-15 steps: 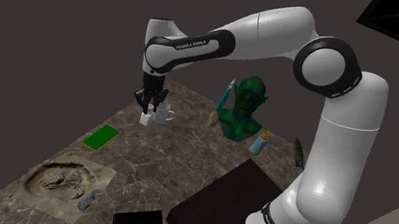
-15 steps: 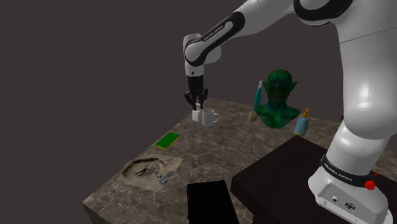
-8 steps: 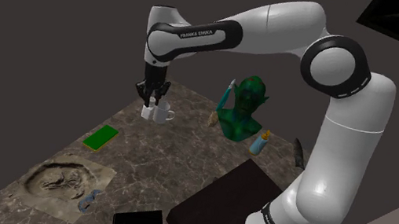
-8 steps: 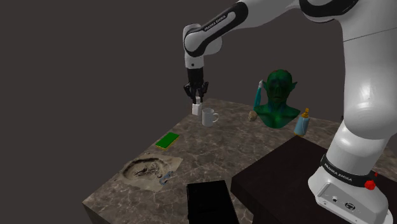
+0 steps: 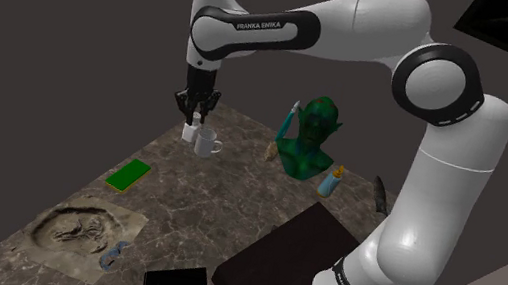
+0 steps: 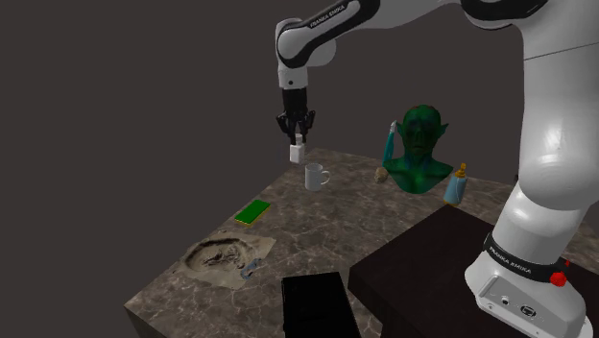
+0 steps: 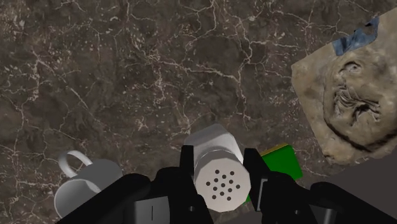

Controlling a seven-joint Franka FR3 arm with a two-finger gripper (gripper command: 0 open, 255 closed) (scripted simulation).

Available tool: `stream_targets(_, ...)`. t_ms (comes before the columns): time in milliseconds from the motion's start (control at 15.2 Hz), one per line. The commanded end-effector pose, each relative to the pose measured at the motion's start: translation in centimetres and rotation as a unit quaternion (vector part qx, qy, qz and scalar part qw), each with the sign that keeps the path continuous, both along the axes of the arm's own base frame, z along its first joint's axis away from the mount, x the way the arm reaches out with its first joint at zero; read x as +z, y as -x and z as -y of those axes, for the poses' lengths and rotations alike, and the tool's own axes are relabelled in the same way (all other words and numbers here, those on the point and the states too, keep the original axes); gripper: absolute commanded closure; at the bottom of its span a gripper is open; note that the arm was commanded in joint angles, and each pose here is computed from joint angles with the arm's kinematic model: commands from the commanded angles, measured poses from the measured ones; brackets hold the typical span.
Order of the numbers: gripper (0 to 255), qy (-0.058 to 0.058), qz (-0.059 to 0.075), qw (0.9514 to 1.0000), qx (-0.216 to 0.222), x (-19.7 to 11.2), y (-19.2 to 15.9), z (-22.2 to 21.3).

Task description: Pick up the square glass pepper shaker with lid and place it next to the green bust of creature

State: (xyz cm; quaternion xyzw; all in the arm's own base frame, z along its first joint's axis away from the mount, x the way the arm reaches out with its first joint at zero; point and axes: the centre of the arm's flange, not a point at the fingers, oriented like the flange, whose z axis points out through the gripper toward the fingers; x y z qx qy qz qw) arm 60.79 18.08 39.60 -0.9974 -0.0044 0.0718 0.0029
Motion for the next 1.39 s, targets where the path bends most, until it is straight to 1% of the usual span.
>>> stream_targets(0,255,0.0,0.0,1.0,0.0,1.0,-0.1,0.0)
stream_targets(1320,255,0.0,0.0,1.0,0.0,11.6,-0.1,0.0)
